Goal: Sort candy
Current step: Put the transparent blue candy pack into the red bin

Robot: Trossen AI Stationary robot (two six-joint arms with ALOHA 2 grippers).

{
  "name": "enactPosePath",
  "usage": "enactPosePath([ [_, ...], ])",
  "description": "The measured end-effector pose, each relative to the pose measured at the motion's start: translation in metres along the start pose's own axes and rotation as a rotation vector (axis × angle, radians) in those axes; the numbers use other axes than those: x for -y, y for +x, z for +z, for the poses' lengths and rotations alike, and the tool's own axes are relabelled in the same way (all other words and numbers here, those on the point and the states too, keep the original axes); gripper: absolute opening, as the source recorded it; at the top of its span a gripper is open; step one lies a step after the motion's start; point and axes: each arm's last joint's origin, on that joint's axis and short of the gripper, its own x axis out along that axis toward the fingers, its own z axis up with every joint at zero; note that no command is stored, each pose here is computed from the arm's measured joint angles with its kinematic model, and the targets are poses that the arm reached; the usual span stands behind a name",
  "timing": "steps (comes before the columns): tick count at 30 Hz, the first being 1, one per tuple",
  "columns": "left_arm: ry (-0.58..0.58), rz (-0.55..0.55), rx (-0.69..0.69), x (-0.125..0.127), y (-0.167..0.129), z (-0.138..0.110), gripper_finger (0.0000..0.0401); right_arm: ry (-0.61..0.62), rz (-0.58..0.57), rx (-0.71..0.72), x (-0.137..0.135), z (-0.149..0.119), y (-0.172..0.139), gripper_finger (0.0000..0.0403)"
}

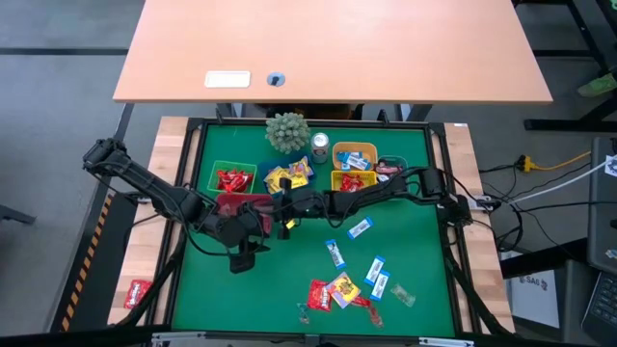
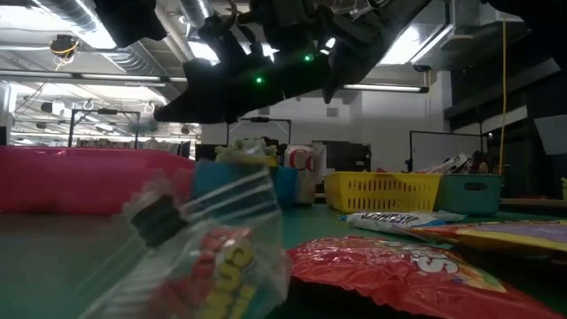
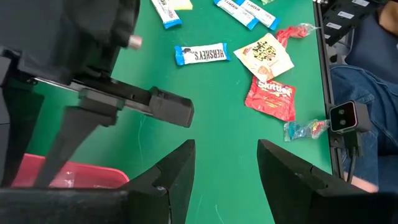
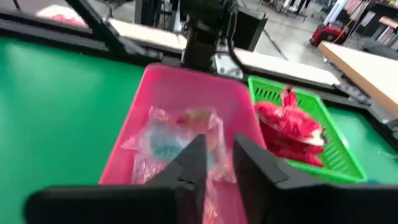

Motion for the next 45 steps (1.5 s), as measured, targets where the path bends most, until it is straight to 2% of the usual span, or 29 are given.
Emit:
enactPosePath([
  [7,0.0,0.005,0.003,0.0,0.0,0.0,0.016,-0.004,-0.001,-0.031,-0.001,-0.003,0.0,0.0147],
  [11,0.0,0.005,0.003,0.0,0.0,0.0,0.016,-0.007,0.005,-0.053,-0.001,-0.001,-0.003,0.0158],
  [16,0.006,-0.01,0.011,0.003,0.0,0.0,0.016,-0.017,0.024,-0.137,0.004,0.014,-0.018,0.0155],
  [23,0.03,-0.089,0.056,0.023,0.01,-0.003,0.016,-0.028,0.045,-0.231,0.016,0.049,-0.056,0.0154],
  [34,0.182,-0.255,0.202,0.071,0.051,-0.014,0.016,-0.031,0.027,-0.277,0.039,0.107,-0.138,0.0154],
  [40,0.209,-0.326,0.239,0.095,0.083,-0.036,0.016,0.012,0.027,-0.313,0.049,0.125,-0.184,0.0154],
  [45,0.229,-0.339,0.233,0.107,0.11,-0.059,0.016,0.01,0.037,-0.367,0.053,0.13,-0.211,0.0154],
])
